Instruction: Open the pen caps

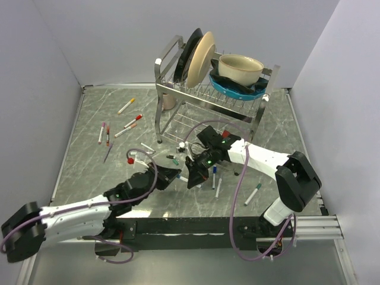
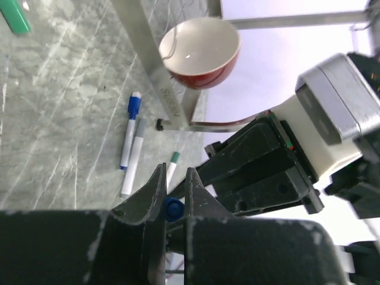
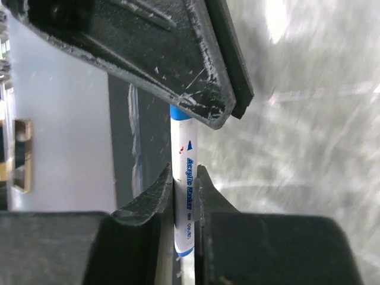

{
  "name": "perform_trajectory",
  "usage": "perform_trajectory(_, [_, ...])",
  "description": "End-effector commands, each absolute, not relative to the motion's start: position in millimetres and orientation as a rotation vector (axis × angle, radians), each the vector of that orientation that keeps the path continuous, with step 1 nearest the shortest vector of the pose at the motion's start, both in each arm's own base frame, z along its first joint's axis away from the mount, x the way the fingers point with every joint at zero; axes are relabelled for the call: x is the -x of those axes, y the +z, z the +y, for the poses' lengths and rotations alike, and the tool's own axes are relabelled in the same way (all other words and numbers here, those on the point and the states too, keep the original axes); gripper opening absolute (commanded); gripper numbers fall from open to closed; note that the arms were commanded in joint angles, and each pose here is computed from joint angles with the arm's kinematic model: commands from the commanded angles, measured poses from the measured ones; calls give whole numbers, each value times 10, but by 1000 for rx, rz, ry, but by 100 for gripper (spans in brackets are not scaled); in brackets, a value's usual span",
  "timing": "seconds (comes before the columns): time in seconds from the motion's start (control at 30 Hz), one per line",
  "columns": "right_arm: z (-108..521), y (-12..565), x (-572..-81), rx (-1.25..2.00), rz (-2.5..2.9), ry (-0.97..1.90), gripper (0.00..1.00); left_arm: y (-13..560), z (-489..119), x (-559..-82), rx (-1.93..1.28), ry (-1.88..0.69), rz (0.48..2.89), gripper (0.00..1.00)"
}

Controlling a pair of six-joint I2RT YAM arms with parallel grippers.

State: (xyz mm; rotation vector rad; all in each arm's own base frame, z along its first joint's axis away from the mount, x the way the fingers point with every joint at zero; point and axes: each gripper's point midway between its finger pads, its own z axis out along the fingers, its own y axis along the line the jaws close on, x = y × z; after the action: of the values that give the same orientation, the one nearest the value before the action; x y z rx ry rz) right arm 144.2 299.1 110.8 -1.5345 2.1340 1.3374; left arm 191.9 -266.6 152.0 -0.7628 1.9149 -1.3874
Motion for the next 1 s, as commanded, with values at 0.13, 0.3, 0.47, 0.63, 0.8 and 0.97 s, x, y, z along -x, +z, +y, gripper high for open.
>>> perform_trajectory(0.13, [2997,1100,-1475,1538,2169,1281,0,1693,-1220,-2631,1067,-1044,1623,1])
perform_trajectory(0.3, [3004,1109,-1506,1534,2162,1251,0,1515,-1178,-2706,1051,-1049,1713,1])
perform_trajectory(0.47, [2967,1177,-1718,1461,2132,1134,0,1163,-1414,-2640,988,-1119,1849,1])
perform_trajectory(0.63, [2935,1174,-1781,1438,2141,1136,0,818,-1647,-2547,964,-1132,1983,1])
perform_trajectory(0.8, [2926,1148,-1787,1437,2152,1135,0,731,-1954,-2639,901,-1124,2067,2])
perform_trajectory(0.97, [2905,1166,-1810,1428,2150,1139,0,579,-2192,-2815,902,-1122,2134,15])
